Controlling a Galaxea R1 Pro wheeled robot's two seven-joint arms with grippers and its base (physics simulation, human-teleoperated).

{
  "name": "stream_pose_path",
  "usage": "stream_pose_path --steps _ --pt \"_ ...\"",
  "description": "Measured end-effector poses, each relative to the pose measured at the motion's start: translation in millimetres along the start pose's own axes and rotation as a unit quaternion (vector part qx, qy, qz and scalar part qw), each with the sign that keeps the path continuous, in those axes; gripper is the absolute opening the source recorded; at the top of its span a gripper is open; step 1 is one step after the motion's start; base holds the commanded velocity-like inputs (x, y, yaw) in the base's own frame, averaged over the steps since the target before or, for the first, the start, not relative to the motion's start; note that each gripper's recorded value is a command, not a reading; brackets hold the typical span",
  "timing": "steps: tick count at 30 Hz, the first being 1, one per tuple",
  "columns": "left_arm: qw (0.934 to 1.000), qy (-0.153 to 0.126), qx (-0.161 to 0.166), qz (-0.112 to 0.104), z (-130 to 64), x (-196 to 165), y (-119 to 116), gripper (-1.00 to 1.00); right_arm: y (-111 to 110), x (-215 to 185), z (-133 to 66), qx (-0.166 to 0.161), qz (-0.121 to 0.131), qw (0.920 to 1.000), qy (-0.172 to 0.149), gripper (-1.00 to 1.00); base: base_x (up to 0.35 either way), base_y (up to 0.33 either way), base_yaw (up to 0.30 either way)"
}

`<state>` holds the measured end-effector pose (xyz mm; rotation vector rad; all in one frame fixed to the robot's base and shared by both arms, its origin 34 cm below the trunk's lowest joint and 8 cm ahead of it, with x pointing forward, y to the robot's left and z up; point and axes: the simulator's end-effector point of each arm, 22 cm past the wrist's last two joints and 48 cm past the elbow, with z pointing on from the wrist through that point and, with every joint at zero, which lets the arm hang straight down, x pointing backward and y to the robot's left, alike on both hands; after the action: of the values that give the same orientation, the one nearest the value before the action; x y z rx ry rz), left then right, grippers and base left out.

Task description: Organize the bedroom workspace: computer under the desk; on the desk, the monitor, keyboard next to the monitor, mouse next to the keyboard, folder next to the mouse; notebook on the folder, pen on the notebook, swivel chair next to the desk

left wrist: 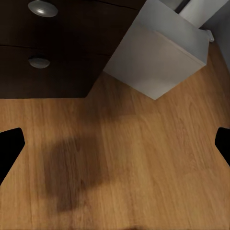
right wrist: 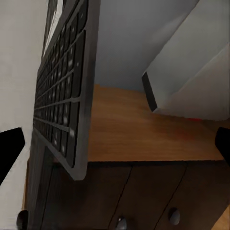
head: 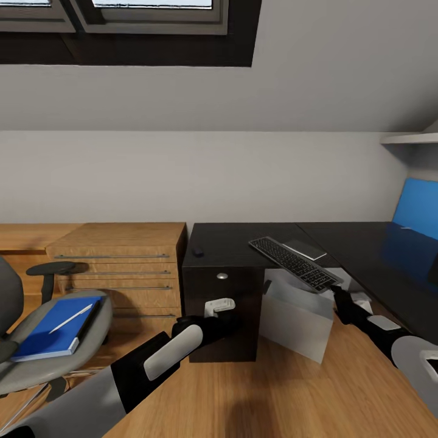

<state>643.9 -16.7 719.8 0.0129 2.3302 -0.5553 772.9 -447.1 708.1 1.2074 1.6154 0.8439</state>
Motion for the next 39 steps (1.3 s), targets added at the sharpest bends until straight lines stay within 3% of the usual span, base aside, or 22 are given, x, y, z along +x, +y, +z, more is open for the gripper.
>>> stream_pose_path --steps 4,8,17,39 --pt "1.0 0.0 0.0 0.0 0.0 0.0 0.2 1.0 11.0 0.7 -1.1 -0.031 -0.001 0.9995 0.001 1.0 0.0 0.0 0.0" --pt "1.0 0.0 0.0 0.0 0.1 0.2 0.1 1.0 7.9 3.9 -3.8 -0.042 -0.001 0.9991 0.003 1.0 0.0 0.0 0.0" --pt "1.0 0.0 0.0 0.001 0.0 0.5 -0.1 1.0 4.2 5.3 -5.9 -0.047 -0.001 0.9989 0.004 1.0 0.017 0.0 0.0" --pt "1.0 0.0 -0.001 0.001 -0.2 0.6 0.3 1.0 1.7 5.8 -6.1 -0.043 0.0 0.9991 0.005 1.0 0.169 0.0 0.0"
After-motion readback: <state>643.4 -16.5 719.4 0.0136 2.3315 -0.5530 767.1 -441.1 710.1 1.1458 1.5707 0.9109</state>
